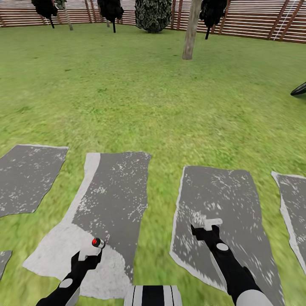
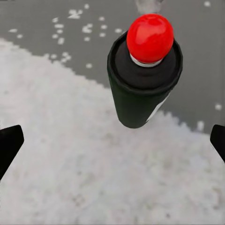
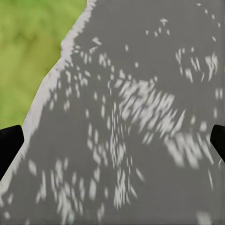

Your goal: Pick up the pesticide atomizer in the garden and spray insectifuge to fully cover both potted plants in the garden.

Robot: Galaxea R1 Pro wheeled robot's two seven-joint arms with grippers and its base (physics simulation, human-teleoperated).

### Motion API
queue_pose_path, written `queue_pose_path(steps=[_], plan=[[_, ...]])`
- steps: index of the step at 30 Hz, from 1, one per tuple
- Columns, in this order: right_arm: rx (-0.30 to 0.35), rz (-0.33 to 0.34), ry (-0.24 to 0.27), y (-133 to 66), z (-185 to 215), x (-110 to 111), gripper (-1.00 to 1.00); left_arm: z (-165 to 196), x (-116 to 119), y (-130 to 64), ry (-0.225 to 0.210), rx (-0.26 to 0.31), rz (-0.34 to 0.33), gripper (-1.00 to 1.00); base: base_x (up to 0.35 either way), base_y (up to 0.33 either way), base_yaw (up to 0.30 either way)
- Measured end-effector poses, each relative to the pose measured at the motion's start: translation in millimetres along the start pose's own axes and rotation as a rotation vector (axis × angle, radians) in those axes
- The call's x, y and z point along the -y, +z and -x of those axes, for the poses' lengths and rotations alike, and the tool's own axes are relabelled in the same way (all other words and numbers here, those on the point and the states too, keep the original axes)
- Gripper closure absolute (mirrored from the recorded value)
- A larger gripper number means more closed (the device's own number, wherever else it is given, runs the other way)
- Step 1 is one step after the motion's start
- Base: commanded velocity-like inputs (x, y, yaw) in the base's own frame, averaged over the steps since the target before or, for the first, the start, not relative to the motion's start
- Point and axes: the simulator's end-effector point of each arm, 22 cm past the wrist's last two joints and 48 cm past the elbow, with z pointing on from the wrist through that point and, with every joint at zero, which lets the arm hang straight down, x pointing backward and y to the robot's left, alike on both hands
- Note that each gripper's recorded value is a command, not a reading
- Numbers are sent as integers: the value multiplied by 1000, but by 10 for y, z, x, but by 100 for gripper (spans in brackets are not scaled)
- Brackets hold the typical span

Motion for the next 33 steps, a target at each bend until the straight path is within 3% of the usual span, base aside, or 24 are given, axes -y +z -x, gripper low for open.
queue_pose_path(steps=[33], plan=[[-2, 0, 0, 1, -10, 3, -100, -1, -6, 0, 2, 0, 1, -100, 36, -20, 0]])
